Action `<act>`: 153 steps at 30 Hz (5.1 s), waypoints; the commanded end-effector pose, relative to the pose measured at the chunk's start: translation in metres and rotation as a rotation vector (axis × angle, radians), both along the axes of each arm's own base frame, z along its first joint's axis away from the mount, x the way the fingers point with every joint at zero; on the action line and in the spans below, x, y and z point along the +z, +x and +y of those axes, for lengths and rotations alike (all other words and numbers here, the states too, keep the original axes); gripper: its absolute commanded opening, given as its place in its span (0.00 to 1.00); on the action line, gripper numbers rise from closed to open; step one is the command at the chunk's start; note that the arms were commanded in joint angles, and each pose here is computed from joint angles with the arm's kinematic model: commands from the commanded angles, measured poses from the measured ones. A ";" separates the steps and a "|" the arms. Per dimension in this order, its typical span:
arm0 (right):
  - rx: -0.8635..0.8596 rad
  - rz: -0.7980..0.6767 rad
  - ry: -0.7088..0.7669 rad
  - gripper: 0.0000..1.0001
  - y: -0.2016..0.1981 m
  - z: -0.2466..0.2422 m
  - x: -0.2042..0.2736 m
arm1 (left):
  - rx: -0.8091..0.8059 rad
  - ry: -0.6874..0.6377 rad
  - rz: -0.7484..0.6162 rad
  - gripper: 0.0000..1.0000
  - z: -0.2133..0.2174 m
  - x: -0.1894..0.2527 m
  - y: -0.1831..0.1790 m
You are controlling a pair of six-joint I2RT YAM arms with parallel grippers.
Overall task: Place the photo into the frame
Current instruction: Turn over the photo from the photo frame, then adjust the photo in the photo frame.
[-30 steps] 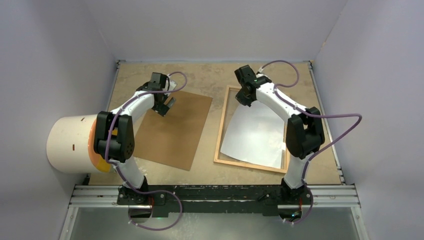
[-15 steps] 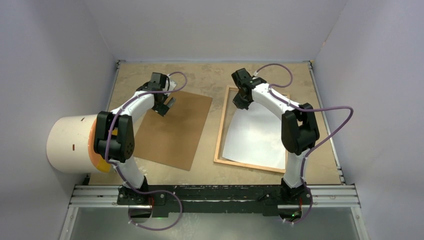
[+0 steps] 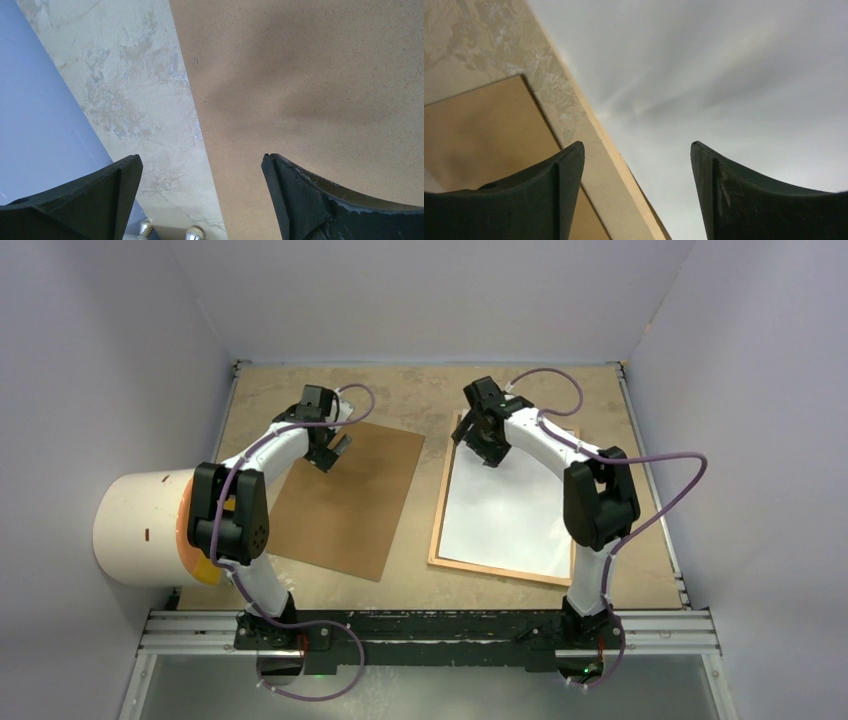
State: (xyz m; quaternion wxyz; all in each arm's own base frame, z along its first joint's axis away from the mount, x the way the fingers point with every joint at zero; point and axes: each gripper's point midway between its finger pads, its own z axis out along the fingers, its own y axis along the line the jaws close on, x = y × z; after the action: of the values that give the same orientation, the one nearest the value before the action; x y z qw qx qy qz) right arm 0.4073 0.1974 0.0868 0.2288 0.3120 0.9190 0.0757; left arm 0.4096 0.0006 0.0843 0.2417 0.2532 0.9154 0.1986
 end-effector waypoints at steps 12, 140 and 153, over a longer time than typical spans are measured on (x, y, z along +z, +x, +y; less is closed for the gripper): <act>0.154 -0.095 0.043 0.97 0.014 0.011 0.034 | -0.009 0.006 -0.021 1.00 0.000 0.003 0.004; 0.014 -0.090 0.025 0.69 0.164 -0.105 -0.034 | -0.406 -0.186 0.068 1.00 -0.132 0.014 -0.038; 0.001 -0.030 0.013 0.66 0.144 -0.127 -0.048 | -0.896 -0.185 0.149 1.00 -0.264 -0.011 -0.154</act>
State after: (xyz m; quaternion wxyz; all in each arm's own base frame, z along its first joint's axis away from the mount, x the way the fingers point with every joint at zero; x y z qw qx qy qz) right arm 0.5733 0.0798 0.0355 0.2649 0.3181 0.9037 0.1097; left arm 0.2792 -0.2457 0.0684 0.2437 0.5814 0.7762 -0.0042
